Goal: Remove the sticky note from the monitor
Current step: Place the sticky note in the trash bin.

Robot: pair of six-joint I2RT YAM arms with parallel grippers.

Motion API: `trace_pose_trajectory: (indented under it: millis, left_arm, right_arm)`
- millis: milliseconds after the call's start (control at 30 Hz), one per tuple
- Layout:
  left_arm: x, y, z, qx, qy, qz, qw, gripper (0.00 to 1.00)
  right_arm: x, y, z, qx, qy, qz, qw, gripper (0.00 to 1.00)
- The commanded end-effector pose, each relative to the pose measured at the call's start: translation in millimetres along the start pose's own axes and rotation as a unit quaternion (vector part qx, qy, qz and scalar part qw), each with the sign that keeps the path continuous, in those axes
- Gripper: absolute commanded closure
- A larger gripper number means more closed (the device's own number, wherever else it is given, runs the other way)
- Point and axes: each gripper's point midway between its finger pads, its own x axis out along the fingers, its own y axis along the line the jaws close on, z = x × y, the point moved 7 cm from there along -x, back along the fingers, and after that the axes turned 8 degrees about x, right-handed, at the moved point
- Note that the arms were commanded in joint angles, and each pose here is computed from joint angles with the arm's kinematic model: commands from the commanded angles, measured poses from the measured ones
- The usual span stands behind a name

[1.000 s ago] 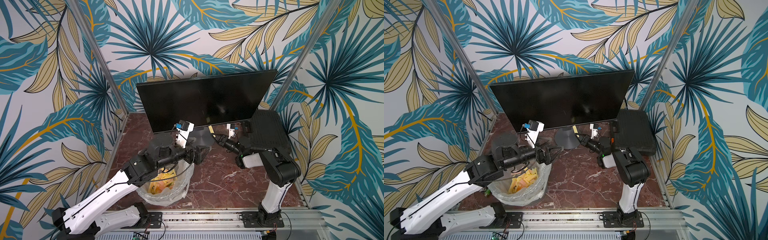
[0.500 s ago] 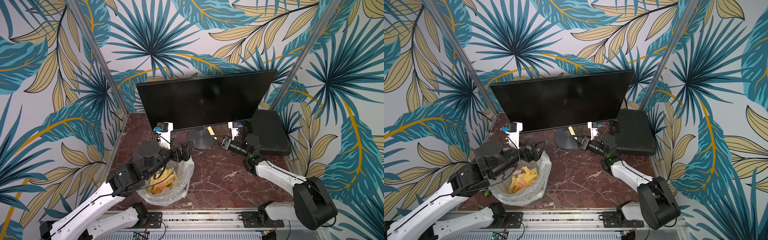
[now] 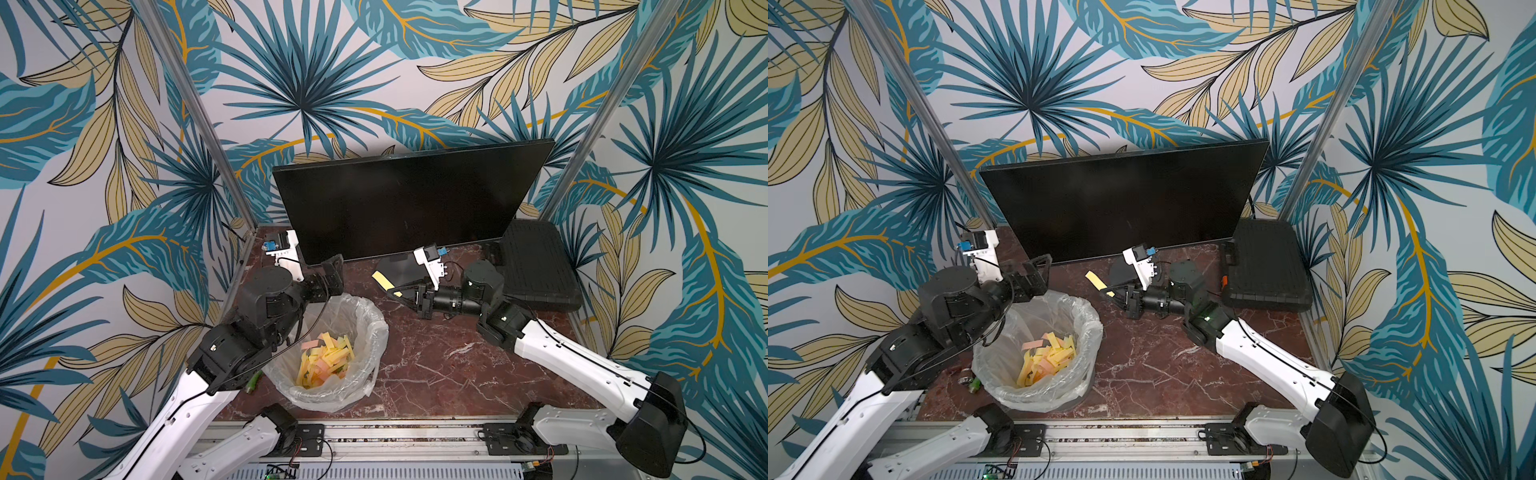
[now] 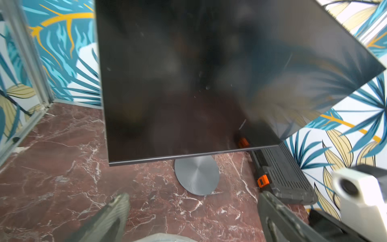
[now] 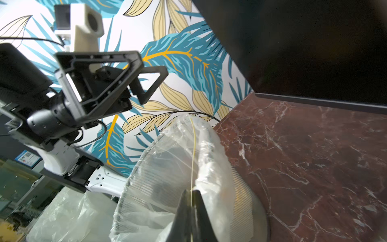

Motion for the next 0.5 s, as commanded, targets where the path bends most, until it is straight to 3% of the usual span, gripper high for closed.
trace_pose_trajectory:
  millis: [0, 467]
  left_arm:
    - [-9, 9, 13, 0.005, -0.009, 0.013, 1.000, 0.00]
    - [-7, 51, 39, -0.031, -0.028, 0.073, 0.996, 0.00]
  right_arm:
    - [15, 12, -13, -0.024, 0.043, -0.011, 0.999, 1.00]
    - [72, 65, -60, -0.107, 0.178, -0.025, 0.978, 1.00]
